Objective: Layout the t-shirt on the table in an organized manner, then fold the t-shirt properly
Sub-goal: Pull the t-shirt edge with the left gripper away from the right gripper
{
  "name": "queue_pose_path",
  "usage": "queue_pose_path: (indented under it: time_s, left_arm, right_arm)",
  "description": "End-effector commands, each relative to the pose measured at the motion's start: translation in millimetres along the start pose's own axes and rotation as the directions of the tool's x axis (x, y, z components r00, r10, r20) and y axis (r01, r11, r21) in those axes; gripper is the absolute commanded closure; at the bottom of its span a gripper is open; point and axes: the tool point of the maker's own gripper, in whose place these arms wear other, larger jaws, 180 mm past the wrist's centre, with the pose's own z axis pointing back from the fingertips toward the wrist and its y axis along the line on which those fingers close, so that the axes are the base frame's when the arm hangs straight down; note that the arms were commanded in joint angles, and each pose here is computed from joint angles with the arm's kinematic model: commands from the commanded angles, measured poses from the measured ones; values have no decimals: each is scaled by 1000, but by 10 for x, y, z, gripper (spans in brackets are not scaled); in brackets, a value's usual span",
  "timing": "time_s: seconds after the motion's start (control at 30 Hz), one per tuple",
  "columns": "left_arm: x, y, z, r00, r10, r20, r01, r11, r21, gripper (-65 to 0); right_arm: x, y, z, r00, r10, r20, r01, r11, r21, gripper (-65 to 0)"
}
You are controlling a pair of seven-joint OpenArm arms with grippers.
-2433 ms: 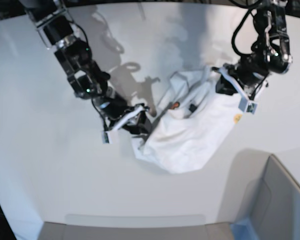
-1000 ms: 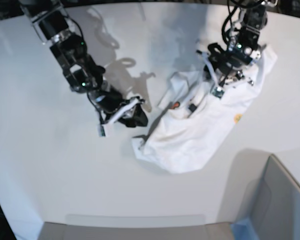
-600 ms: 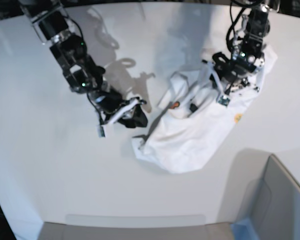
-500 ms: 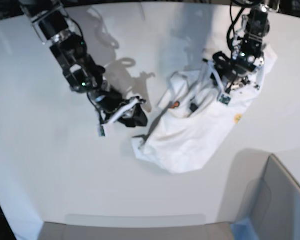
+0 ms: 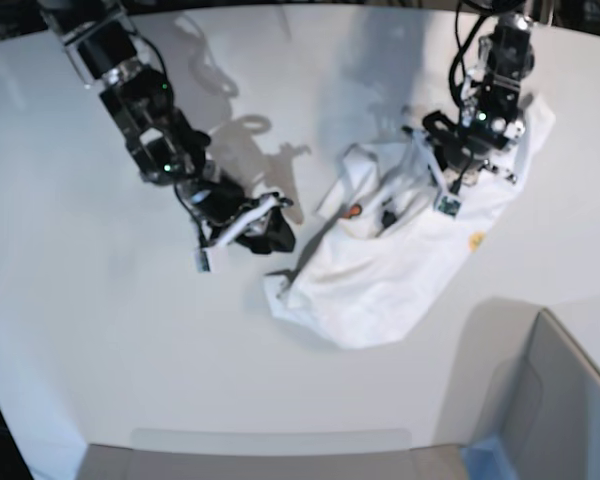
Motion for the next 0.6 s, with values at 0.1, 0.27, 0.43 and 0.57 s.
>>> queue_pose_path:
  time_s: [0.1, 0.27, 0.43, 0.57]
  left_arm:
    - [28, 60, 2, 1000, 0, -5, 0, 1000, 11, 0]
    - [211, 122, 131, 998, 3, 55, -5, 1000, 30, 0]
    - [463, 433, 375, 981, 99, 166, -116, 988, 98, 0]
    - [529, 659, 503, 968, 136, 212, -168, 975, 144, 0]
  right_arm:
    - [171, 82, 10, 999, 9, 52, -10, 1000, 28, -245]
    - [175, 78, 11, 999, 8, 53, -10, 1000, 28, -245]
    - [175, 78, 11, 999, 8, 53, -10, 1000, 28, -245]
    - [175, 78, 11, 999, 8, 53, -10, 1000, 28, -245]
